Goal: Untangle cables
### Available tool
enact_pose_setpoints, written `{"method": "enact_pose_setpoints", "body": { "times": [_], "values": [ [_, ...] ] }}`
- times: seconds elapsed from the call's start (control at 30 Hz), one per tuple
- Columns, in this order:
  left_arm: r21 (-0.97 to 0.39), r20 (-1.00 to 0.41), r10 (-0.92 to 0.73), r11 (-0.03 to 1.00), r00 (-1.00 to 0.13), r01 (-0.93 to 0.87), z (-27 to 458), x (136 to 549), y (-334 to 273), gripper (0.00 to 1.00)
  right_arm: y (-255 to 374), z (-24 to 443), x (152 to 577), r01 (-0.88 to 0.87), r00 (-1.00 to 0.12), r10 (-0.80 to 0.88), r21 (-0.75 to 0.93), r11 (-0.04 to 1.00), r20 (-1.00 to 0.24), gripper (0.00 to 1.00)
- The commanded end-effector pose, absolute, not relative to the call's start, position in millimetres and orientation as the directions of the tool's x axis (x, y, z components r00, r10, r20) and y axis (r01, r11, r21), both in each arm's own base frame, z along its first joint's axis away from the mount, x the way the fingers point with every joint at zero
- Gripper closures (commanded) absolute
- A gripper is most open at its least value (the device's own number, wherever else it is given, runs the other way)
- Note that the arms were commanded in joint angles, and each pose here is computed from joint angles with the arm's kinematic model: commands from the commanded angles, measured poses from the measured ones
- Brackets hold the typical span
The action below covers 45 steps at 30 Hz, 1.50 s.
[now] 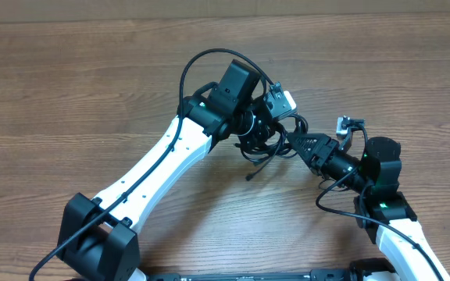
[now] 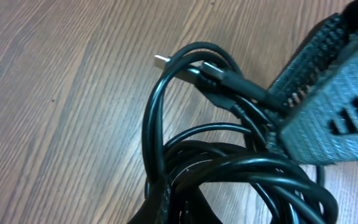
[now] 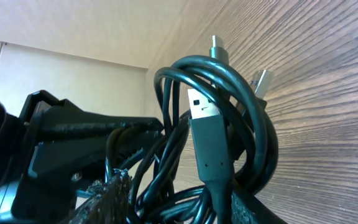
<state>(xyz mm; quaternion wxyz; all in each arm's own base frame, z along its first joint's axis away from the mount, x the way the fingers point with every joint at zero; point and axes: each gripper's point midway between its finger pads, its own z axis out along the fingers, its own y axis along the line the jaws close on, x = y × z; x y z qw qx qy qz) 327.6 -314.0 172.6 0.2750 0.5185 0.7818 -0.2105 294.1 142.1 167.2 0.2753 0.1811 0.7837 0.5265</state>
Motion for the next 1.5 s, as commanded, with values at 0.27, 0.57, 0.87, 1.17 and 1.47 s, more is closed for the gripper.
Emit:
{"method": "enact_pose_setpoints", "body": {
  "times": [0.27, 0.57, 0.87, 1.17, 1.47],
  "values": [
    [-0.094, -0.741, 0.641, 0.196, -0.2, 0.976, 200.5, 305.0, -339.4, 0.96, 138.7, 169.9, 299.8, 0.003, -0.763, 0.595, 0.919, 0.393, -0.252, 0.59],
    [-0.098, -0.759, 0.63, 0.144, -0.167, 0.985, 203.9, 298.3, -342.9, 0.96, 134.8, 164.2, 301.2, 0.034, -0.752, 0.612, 0.913, 0.406, -0.244, 0.62],
    [-0.093, -0.759, 0.631, 0.14, -0.161, 0.986, 203.8, 298.5, -342.7, 0.96, 134.5, 163.6, 301.2, 0.037, -0.751, 0.613, 0.913, 0.407, -0.243, 0.63],
    [-0.103, -0.79, 0.599, 0.078, -0.129, 0.992, 211.3, 291.0, -349.0, 0.96, 134.5, 163.6, 301.2, 0.037, -0.751, 0.613, 0.913, 0.407, -0.243, 0.89],
    [-0.111, -0.795, 0.592, 0.067, -0.129, 0.992, 212.7, 288.8, -350.1, 0.96, 134.4, 163.2, 301.1, 0.039, -0.752, 0.613, 0.912, 0.408, -0.242, 0.89]
  ]
}}
